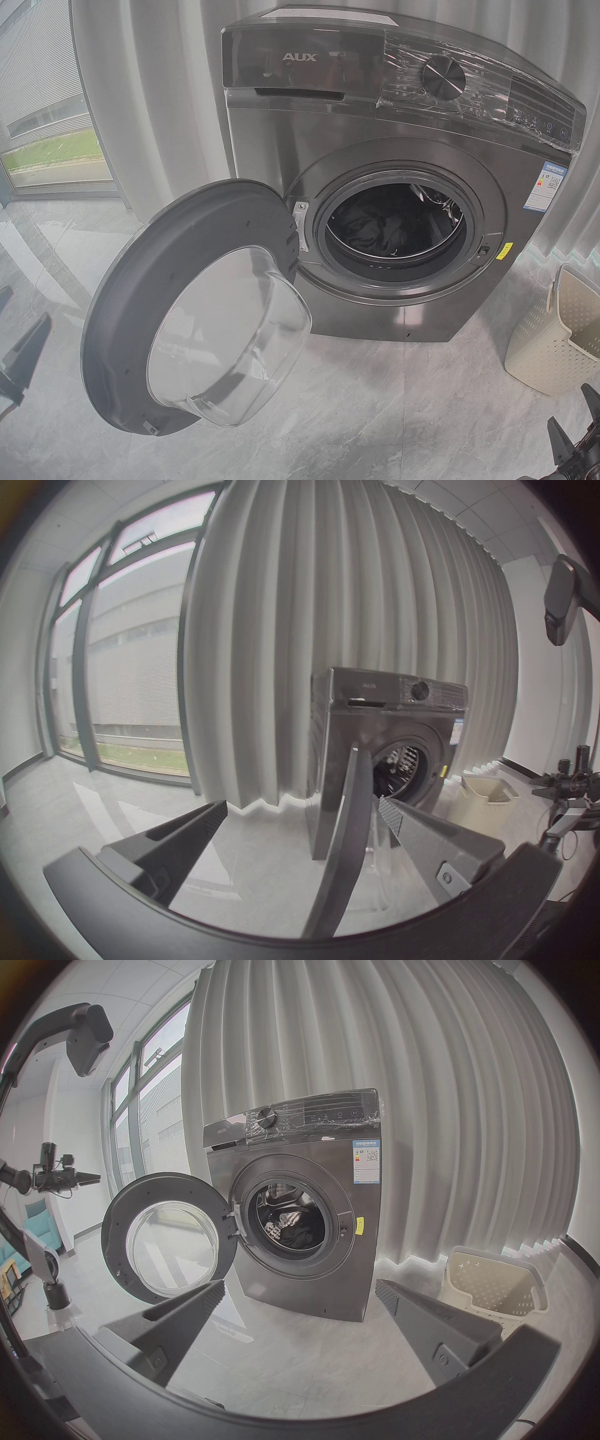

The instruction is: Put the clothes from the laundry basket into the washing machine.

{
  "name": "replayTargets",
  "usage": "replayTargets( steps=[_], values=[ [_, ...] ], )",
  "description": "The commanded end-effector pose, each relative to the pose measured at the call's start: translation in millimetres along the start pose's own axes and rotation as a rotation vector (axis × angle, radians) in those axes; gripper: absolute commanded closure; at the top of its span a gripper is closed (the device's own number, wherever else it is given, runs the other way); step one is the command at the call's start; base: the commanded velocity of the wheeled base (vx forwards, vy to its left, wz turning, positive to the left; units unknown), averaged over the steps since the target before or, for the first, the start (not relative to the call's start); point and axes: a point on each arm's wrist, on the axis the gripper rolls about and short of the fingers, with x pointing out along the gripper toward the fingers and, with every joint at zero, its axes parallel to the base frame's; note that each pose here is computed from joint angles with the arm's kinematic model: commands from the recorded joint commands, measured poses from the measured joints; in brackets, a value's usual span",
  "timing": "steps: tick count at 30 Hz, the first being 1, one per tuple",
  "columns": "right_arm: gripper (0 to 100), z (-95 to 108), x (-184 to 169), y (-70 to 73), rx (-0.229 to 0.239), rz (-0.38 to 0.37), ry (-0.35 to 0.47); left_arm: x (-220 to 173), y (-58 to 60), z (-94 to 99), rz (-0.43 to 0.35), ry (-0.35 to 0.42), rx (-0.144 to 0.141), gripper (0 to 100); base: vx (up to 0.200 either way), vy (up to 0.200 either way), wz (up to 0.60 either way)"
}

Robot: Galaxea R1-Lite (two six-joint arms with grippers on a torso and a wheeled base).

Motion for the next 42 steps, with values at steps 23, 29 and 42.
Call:
replayTargets(
  steps=[23,29,42],
  values=[
    [0,-1.6,-0.3,0.1,0.0,0.002,-0.004,93.1,-0.2,-8.4,-0.502,0.289,-0.124,0,0.0,0.0,0.0],
    [0,-1.6,-0.3,0.1,0.0,0.002,-0.004,88.8,-26.0,2.2,-0.706,0.307,-0.287,0,0.0,0.0,0.0],
    [0,-1.6,-0.3,0.1,0.0,0.002,-0.004,92.1,-33.6,23.5,-0.627,0.211,-0.433,0,0.0,0.0,0.0]
  ],
)
